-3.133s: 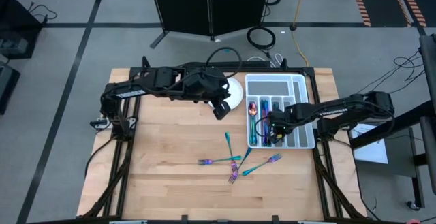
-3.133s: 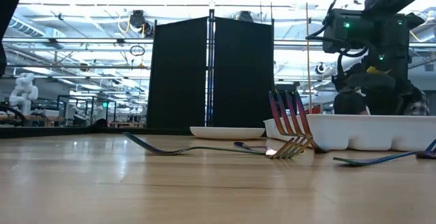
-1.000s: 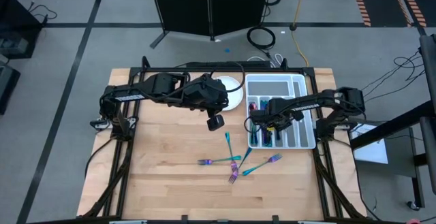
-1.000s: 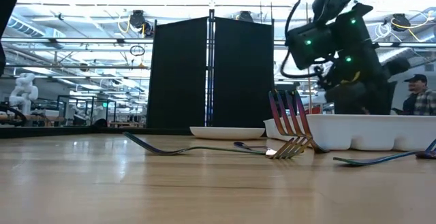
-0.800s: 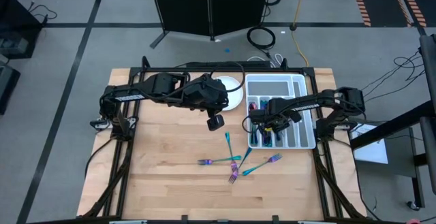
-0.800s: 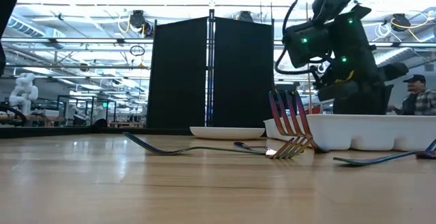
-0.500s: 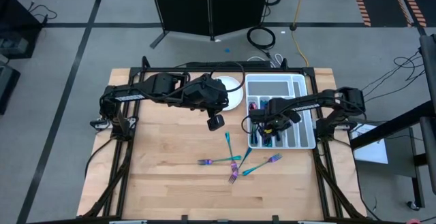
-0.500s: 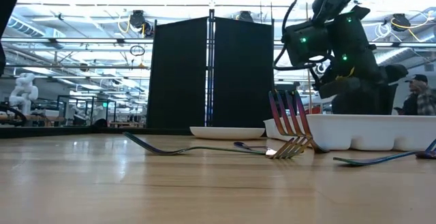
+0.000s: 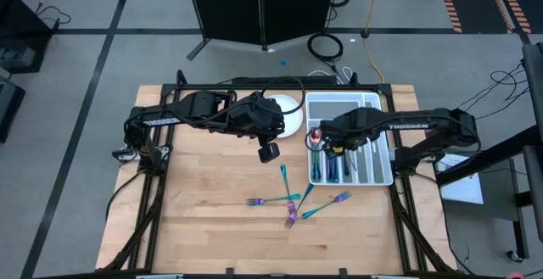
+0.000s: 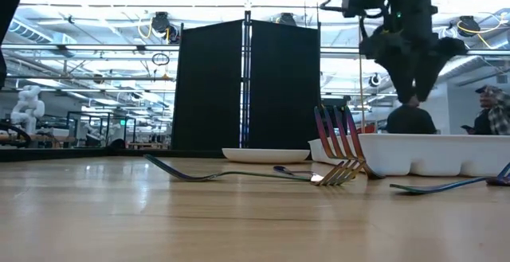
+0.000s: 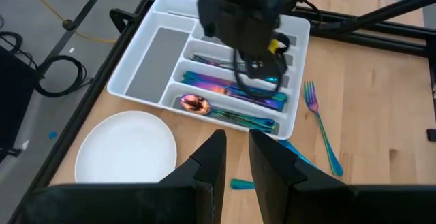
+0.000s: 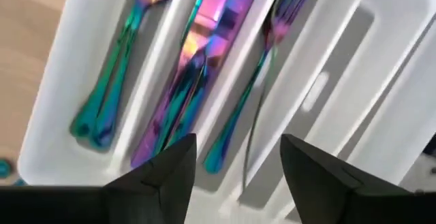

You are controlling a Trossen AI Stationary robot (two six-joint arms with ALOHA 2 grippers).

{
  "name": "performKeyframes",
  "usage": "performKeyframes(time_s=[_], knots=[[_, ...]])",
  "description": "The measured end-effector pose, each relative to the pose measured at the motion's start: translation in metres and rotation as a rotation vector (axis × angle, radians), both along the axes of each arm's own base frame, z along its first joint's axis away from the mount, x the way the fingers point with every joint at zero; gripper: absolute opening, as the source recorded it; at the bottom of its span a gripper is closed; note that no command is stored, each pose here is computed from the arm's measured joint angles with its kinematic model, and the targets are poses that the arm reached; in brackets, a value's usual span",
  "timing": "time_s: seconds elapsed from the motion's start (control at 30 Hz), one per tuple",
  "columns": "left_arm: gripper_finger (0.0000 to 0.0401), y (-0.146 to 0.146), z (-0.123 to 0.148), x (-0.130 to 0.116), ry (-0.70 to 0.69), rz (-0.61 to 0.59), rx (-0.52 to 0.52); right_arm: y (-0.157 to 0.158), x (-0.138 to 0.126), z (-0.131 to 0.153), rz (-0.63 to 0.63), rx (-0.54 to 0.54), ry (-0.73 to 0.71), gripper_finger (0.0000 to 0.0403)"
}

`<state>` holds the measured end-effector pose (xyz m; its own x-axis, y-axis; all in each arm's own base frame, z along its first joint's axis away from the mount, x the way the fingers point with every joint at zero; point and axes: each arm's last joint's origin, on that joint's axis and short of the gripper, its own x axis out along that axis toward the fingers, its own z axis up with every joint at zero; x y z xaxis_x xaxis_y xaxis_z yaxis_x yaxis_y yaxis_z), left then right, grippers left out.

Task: Sort silverware
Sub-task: Adjust the purple fork on the white silverware tray

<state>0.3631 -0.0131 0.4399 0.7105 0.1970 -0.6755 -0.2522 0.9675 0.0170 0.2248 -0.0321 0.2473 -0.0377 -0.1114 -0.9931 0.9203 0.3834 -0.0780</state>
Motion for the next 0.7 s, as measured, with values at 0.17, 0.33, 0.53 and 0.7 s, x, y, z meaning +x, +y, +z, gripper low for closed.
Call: performKeyframes(time_s=[0.17,0.33,0.53,0.7], knots=[[0.0066,0.000,0.001,0.001,-0.010,0.001,-0.002,-0.019,-0.001,-0.010,0.095,0.013,0.013,0.0194],[0.0066,0.000,0.000,0.000,-0.008,0.017,-0.021,-0.024,-0.008,-0.031,0.161,0.040,0.080,0.0186],[0.0066,0.000,-0.001,0.000,-0.003,0.032,-0.040,-0.023,-0.015,-0.059,0.178,0.118,0.036,0.0176],[0.0066,0.000,0.000,0.000,-0.013,0.033,-0.042,-0.021,-0.021,-0.074,0.164,0.137,0.036,0.0162]])
